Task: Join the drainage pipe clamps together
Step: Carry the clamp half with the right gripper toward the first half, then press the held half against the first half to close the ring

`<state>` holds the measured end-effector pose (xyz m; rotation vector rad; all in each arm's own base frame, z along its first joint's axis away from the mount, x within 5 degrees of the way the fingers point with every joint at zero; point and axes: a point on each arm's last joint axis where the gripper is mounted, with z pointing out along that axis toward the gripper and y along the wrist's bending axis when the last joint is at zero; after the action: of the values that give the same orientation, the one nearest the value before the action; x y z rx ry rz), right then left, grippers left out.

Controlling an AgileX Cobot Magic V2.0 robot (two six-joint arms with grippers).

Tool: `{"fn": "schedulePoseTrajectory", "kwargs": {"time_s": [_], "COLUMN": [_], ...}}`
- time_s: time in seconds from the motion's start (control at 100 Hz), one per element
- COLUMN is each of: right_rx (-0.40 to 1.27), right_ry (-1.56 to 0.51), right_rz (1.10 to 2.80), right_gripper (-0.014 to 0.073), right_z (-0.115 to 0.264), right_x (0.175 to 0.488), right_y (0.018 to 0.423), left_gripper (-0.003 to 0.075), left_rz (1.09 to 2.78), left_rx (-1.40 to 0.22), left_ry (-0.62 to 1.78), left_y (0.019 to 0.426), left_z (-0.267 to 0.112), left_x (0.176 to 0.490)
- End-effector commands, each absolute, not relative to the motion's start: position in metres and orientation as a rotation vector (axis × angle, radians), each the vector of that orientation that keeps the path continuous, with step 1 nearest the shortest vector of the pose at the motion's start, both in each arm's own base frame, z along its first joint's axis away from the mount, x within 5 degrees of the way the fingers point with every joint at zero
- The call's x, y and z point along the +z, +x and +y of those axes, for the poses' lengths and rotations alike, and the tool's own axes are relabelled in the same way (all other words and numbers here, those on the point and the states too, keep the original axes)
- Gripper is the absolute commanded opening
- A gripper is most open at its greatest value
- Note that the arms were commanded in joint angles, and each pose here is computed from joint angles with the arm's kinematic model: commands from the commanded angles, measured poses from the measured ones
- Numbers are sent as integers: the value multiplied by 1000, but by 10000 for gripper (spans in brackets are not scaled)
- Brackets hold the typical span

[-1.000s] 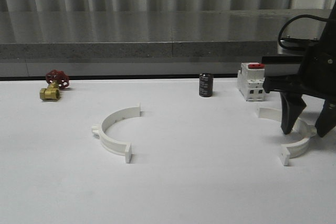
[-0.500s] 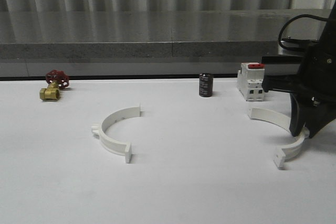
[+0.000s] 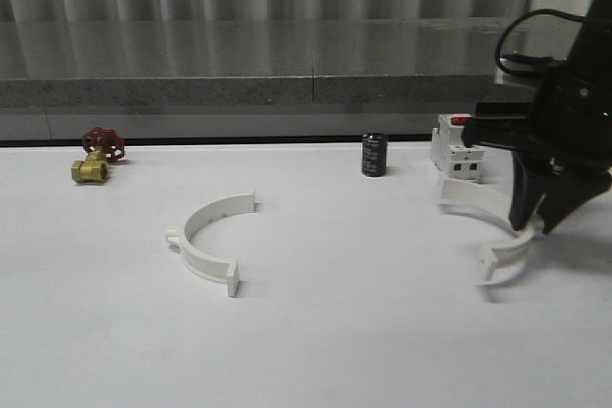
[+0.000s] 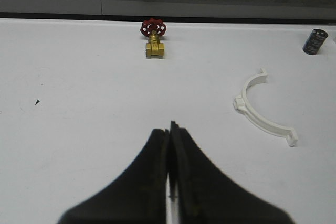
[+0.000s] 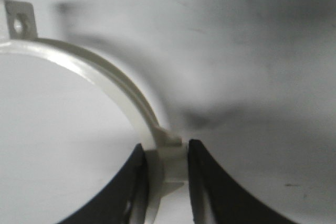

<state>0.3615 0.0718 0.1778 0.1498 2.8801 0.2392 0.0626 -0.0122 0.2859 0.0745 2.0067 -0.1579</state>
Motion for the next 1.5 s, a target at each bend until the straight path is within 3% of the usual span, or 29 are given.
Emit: {"fn": "schedulePoseTrajectory", "kwargs": {"time_s": [0.0,0.21,0.63,1.07,1.49], "right_rx": [316,291,266,288,303], "right_ry": [141,119,75,74,124], "right_rz": [2775,2706,2755,2777,2785], "right_gripper": [92,92,92,92,92], "right_z": [94,147,227,256,261], "right_x": [215,237,220,205,200], "right_y": [368,370,382,375,374], "left_gripper": [-21,-21,-21,-21,-21], "left_rz": [1923,1923,1923,1923,1923], "left_rx": [-165,-165,-165,-165,-165], "left_ry": [57,57,57,57,57], "left_y": [65,65,65,65,65], "left_z": [-12,-12,-12,-12,-12], "left_x": [299,299,299,299,299]}}
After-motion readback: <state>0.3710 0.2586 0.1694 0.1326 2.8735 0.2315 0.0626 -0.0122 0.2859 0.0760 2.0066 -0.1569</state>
